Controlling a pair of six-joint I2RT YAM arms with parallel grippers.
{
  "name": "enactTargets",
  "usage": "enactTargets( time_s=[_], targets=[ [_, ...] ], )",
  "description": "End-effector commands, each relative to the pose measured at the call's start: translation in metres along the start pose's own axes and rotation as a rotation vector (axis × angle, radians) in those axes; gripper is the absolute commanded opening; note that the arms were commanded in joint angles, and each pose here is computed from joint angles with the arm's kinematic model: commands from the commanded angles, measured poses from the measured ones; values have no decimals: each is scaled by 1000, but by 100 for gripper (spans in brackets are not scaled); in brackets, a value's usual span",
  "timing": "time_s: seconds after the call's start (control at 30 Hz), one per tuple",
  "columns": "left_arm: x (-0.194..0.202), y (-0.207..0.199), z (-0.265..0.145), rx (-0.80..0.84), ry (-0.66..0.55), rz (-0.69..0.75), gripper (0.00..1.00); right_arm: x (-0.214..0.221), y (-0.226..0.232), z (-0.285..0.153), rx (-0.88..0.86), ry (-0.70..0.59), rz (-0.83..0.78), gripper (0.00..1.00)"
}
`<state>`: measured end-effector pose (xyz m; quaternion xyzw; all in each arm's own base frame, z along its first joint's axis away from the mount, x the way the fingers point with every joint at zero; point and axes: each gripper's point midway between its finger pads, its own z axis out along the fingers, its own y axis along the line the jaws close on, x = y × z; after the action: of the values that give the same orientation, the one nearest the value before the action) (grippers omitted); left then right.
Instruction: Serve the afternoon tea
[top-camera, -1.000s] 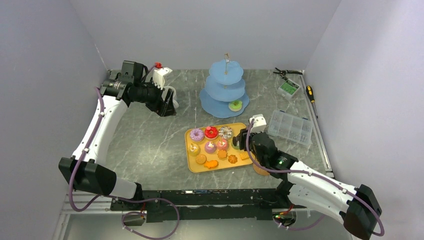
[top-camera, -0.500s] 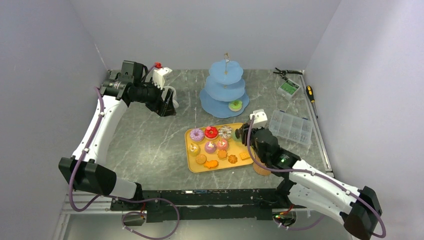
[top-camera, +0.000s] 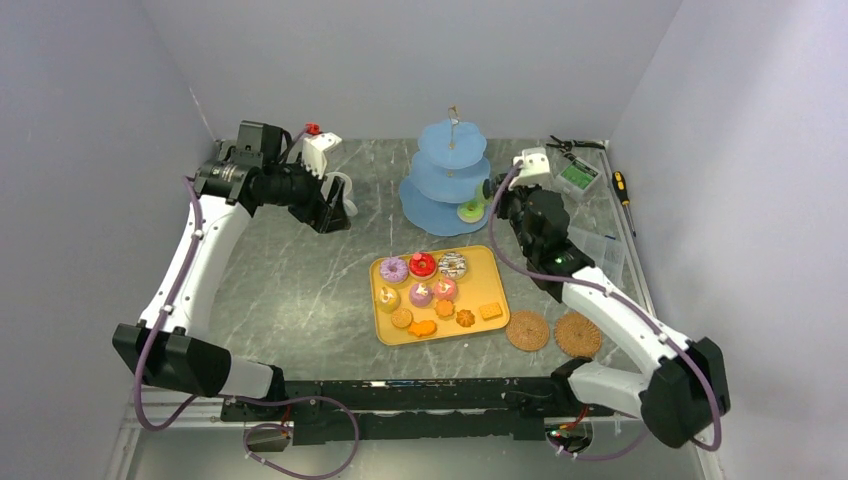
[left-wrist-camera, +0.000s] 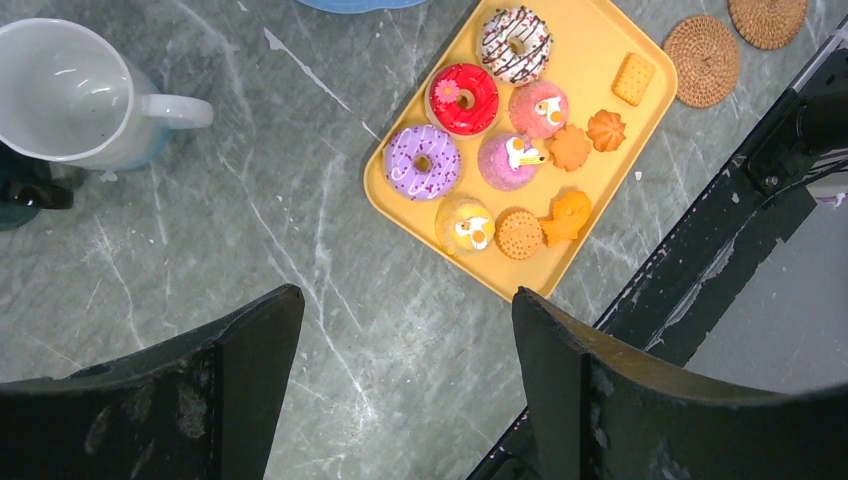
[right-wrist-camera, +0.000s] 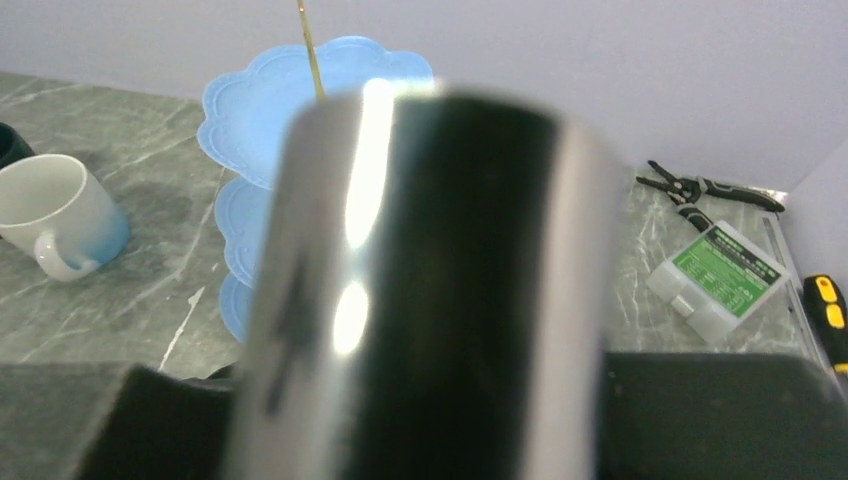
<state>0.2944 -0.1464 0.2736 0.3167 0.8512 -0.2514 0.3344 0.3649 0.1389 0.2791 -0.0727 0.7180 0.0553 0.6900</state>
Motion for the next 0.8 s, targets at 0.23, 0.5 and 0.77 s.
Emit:
enactTargets(
  time_s=[0.23, 0.5, 0.77],
  targets=[
    [-11, -7, -16, -10, -56, 39, 82, -55, -1, 58, -40, -182, -1, 33],
    [-10, -6, -16, -16, -56, 46, 83, -36, 4, 90, -57, -152, 1, 34],
    [-8, -5, -15, -15, -50, 48, 82, -16, 1, 107, -38, -139, 8, 36]
  ],
)
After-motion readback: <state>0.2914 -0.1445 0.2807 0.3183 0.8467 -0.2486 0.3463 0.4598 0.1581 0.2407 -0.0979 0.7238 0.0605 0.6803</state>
